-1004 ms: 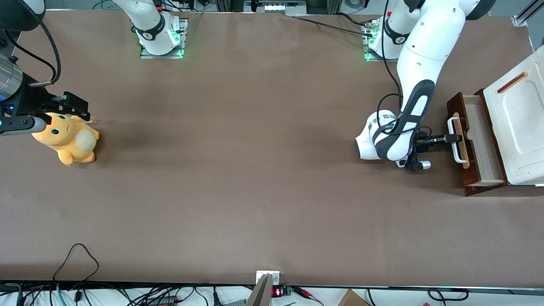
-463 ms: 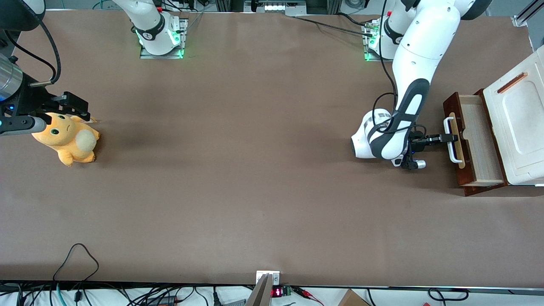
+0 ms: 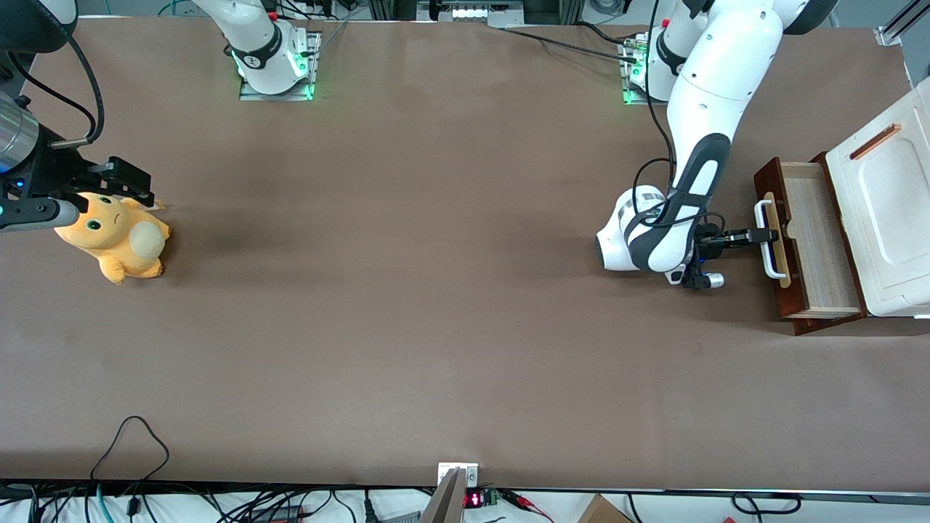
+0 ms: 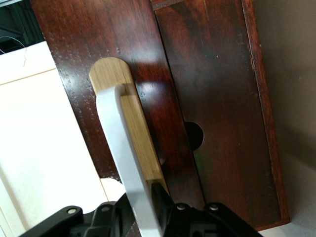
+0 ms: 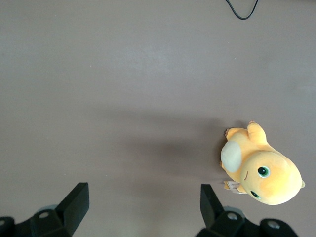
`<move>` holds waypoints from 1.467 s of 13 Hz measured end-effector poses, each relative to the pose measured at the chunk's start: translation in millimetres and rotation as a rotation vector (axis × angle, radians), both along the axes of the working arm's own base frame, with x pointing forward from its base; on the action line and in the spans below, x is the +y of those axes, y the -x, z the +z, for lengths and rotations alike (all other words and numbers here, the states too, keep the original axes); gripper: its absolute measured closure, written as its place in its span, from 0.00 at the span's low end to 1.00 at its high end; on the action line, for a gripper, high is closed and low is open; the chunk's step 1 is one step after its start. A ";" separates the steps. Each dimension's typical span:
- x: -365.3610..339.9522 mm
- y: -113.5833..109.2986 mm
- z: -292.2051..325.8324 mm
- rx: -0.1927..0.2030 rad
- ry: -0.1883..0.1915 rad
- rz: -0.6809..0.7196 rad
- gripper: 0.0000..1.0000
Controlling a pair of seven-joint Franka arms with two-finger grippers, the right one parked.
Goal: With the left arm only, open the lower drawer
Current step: 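Pull the handle away from the cabinet with the left gripper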
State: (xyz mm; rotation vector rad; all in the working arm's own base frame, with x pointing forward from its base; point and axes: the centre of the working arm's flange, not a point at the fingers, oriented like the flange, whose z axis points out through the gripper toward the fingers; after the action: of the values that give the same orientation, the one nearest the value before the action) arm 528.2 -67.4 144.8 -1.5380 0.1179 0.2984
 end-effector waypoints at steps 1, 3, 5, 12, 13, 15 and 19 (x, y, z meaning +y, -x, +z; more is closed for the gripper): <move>-1.2 0.4 -0.3 0.001 -0.001 -0.001 0.81; -3.1 2.0 -0.6 0.003 -0.001 0.005 0.81; -3.8 2.2 -0.9 0.002 -0.002 0.004 0.81; -17.6 12.9 -2.1 0.020 0.001 0.036 0.69; -27.5 18.4 -2.2 0.028 -0.003 0.038 0.59; -38.9 23.1 -1.3 0.033 -0.016 0.024 0.37; -36.4 22.6 -1.0 0.032 -0.020 0.029 0.00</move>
State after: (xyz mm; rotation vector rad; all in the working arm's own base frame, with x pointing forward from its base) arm 505.6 -103.8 143.8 -1.5166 0.1177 0.3466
